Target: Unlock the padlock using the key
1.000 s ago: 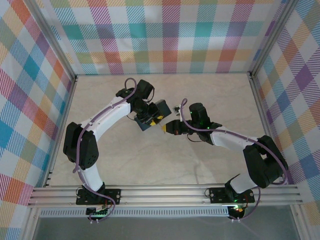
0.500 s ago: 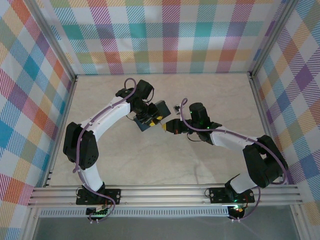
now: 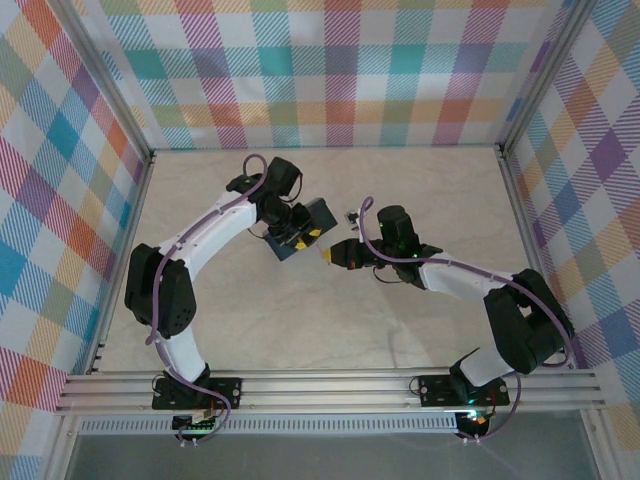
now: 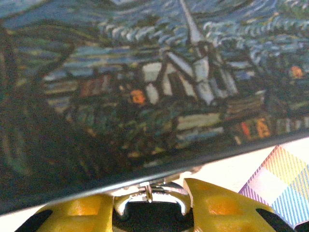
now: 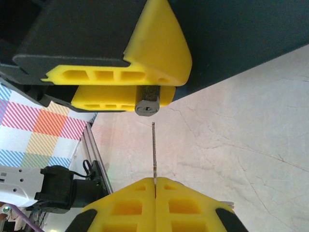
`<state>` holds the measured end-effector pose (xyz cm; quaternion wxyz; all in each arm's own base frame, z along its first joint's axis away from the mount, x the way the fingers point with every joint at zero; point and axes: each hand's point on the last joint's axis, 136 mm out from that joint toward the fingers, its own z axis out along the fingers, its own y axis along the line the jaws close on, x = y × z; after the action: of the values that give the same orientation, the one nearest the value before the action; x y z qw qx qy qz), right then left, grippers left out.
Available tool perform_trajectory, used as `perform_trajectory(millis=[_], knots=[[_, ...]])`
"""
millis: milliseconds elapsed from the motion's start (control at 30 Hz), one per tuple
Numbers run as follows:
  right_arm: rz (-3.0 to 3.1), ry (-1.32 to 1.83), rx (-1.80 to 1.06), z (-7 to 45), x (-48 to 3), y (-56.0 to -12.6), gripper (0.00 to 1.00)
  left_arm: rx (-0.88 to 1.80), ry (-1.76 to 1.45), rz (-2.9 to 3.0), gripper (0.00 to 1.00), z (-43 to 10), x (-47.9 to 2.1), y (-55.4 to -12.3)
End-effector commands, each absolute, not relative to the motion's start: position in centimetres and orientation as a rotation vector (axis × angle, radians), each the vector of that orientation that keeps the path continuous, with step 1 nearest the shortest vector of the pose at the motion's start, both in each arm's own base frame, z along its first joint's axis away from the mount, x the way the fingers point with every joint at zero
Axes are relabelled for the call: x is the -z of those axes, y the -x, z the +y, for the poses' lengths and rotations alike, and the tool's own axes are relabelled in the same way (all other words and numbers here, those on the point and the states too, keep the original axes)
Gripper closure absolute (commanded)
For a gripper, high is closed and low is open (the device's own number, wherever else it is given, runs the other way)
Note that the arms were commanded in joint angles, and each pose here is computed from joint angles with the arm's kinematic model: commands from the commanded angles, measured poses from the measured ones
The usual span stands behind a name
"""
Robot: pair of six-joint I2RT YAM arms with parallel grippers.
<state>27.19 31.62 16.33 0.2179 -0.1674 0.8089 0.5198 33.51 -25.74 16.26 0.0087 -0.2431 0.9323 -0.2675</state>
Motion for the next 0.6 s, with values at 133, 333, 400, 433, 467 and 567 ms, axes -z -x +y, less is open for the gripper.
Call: perform_trajectory(millis=[133, 333, 400, 433, 467, 567], knots=[[2.178, 0.565, -1.462, 32.7, -17.8, -26.7, 1.0, 0.897, 0.701, 2.888, 0.91, -26.0, -17.5, -33.8], [2.171, 0.542, -1.445, 32.9, -17.8, -27.5, 1.0, 0.905, 0.694, 2.887, 0.91, -26.0, -17.8, -33.6], [2.169, 0.529, -1.433, 32.9, -17.8, -27.8, 1.0, 0.906, 0.693, 2.885, 0.91, -26.0, -17.8, -33.4], [2.166, 0.529, -1.429, 32.9, -17.9, -27.9, 1.0, 0.905, 0.695, 2.885, 0.91, -26.0, -17.8, -33.4], [2.17, 0.524, -1.423, 32.9, -17.9, -28.0, 1.0, 0.906, 0.696, 2.885, 0.91, -25.9, -17.7, -33.3], [2.174, 0.519, -1.414, 32.9, -17.8, -28.2, 1.0, 0.908, 0.694, 2.884, 0.91, -25.9, -17.8, -33.3]])
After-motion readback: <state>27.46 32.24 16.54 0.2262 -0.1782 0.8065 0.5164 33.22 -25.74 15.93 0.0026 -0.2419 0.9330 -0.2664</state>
